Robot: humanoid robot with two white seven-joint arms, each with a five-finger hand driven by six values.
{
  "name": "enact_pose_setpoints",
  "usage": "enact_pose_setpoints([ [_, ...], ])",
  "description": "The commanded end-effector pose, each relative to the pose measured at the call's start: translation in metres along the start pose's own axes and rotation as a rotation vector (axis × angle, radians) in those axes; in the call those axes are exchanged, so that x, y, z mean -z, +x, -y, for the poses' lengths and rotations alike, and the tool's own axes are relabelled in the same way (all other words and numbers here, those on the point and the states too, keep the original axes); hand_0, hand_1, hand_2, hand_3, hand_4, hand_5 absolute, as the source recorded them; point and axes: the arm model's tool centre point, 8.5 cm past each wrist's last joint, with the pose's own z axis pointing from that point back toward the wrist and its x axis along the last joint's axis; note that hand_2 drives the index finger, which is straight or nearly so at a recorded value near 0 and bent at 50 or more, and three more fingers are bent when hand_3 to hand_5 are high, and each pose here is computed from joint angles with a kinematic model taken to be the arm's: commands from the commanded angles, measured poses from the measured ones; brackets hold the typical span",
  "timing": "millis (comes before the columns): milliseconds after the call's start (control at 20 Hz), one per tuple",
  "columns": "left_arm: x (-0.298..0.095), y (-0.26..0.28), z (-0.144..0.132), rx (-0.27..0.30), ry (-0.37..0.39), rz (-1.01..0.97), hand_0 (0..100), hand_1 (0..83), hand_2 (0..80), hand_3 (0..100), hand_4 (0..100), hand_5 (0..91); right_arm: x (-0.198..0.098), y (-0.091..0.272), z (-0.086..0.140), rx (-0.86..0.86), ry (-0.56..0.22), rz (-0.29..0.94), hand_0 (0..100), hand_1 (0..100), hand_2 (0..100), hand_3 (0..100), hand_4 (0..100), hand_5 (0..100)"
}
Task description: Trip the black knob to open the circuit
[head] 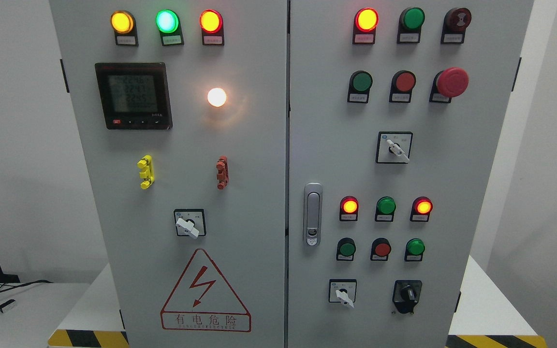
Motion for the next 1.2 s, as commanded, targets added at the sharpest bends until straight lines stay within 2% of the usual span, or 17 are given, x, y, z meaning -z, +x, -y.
enact_pose_setpoints([
  [0, 0.000, 0.000, 0.001, 0.030, -0.006, 0.002, 12, 38.9, 0.0, 0, 0, 0.0, 0.002, 0.006, 0.013, 0.022, -0.017, 0.012, 20, 31, 2, 10, 6, 0],
  [350, 0.000, 0.000, 0.000, 0.030, -0.004, 0.000, 12, 38.9, 0.0, 0, 0, 0.0, 0.002, 0.007, 0.012, 0.025, -0.016, 0.015, 18, 32, 2, 11, 7, 0],
  [600, 0.000, 0.000, 0.000, 0.030, -0.004, 0.002, 12, 38.9, 0.0, 0, 0, 0.0, 0.003, 0.014, 0.012, 0.017, -0.009, 0.061, 18, 32, 0, 10, 7, 0],
  [800, 0.000, 0.000, 0.001, 0.030, -0.006, 0.000, 12, 38.9, 0.0, 0, 0, 0.0, 0.000, 0.017, 0.014, 0.015, 0.001, 0.133, 18, 31, 0, 8, 6, 0],
  [950, 0.000, 0.000, 0.000, 0.030, -0.004, 0.002, 12, 38.9, 0.0, 0, 0, 0.0, -0.008, 0.019, 0.009, 0.011, 0.061, 0.216, 18, 31, 0, 7, 5, 0],
  [1050, 0.000, 0.000, 0.000, 0.030, -0.004, 0.002, 12, 38.9, 0.0, 0, 0, 0.0, -0.014, 0.023, 0.007, 0.011, 0.069, 0.272, 19, 29, 0, 6, 6, 0],
  [1150, 0.000, 0.000, 0.000, 0.030, -0.004, 0.002, 12, 38.9, 0.0, 0, 0, 0.0, -0.021, 0.028, 0.006, 0.018, 0.071, 0.335, 19, 29, 0, 7, 10, 0],
])
